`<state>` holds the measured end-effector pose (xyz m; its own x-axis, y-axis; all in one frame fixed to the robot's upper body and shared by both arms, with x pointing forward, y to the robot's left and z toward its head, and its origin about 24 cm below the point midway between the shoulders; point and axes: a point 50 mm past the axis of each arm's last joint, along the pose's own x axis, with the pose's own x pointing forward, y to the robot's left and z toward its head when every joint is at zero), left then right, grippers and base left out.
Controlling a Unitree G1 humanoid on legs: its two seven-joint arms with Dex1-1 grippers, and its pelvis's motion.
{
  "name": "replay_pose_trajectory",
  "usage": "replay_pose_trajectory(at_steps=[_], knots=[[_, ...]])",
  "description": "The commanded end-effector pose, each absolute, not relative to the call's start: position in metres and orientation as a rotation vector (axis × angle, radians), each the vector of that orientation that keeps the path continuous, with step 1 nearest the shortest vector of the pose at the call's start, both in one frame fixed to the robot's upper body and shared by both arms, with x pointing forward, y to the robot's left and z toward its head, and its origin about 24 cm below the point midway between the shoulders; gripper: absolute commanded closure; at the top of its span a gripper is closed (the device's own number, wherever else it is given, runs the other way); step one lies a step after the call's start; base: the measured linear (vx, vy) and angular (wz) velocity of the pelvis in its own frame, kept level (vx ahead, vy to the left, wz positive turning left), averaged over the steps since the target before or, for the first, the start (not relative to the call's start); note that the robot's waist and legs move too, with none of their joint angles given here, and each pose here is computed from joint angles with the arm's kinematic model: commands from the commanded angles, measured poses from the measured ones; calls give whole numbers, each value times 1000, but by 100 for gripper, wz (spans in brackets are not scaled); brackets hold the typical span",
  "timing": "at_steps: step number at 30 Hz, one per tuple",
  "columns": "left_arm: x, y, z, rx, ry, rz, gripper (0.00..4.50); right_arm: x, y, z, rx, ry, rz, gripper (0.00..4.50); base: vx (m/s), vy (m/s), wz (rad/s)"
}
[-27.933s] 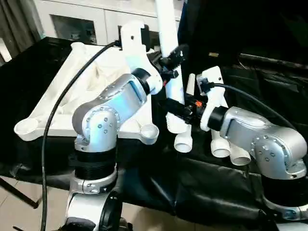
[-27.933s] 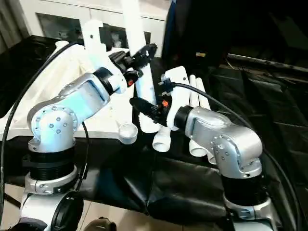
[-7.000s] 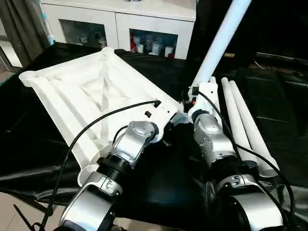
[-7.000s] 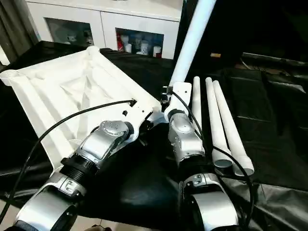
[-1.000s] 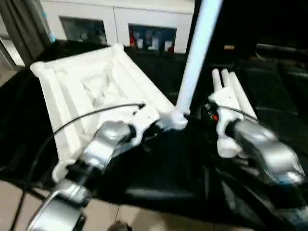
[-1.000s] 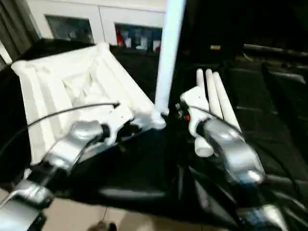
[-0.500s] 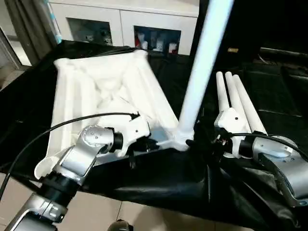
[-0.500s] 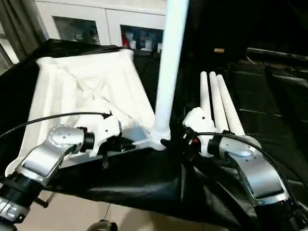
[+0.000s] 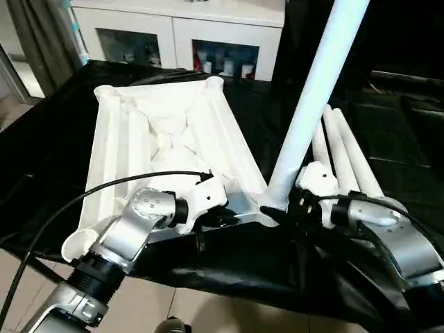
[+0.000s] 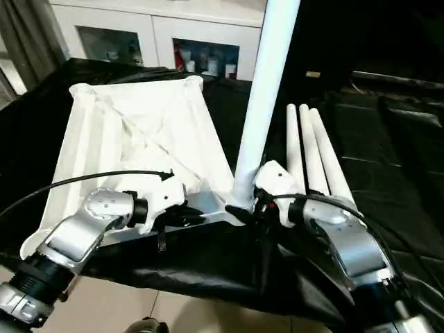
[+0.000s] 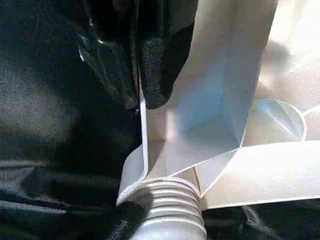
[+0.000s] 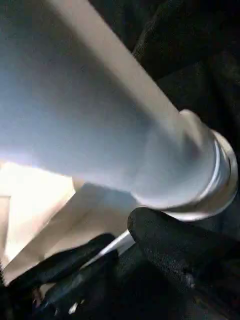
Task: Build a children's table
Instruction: Rotate leg to tighten
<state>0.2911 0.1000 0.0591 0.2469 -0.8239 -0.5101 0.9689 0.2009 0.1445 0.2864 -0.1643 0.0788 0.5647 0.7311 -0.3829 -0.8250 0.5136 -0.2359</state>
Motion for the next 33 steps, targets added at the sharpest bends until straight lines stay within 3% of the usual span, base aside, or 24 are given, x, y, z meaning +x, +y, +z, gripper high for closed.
replay_pose_trajectory(at_steps=[1, 11, 19, 21, 33], knots=[[295, 92, 73, 525, 264, -1317, 450, 287, -162, 76, -434, 250, 961, 3, 0, 0, 0], [292, 96, 63, 527, 294, -1299, 450, 289, -162, 68, -429, 269, 973, 3, 0, 0, 0], [292, 99, 62, 529, 300, -1299, 450, 292, -163, 66, -340, 260, 958, 3, 0, 0, 0], [292, 100, 62, 529, 302, -1300, 450, 292, -164, 65, -330, 258, 956, 37, 0, 0, 0], [291, 101, 62, 534, 310, -1304, 450, 292, -164, 61, -316, 259, 950, 130, 0, 0, 0]])
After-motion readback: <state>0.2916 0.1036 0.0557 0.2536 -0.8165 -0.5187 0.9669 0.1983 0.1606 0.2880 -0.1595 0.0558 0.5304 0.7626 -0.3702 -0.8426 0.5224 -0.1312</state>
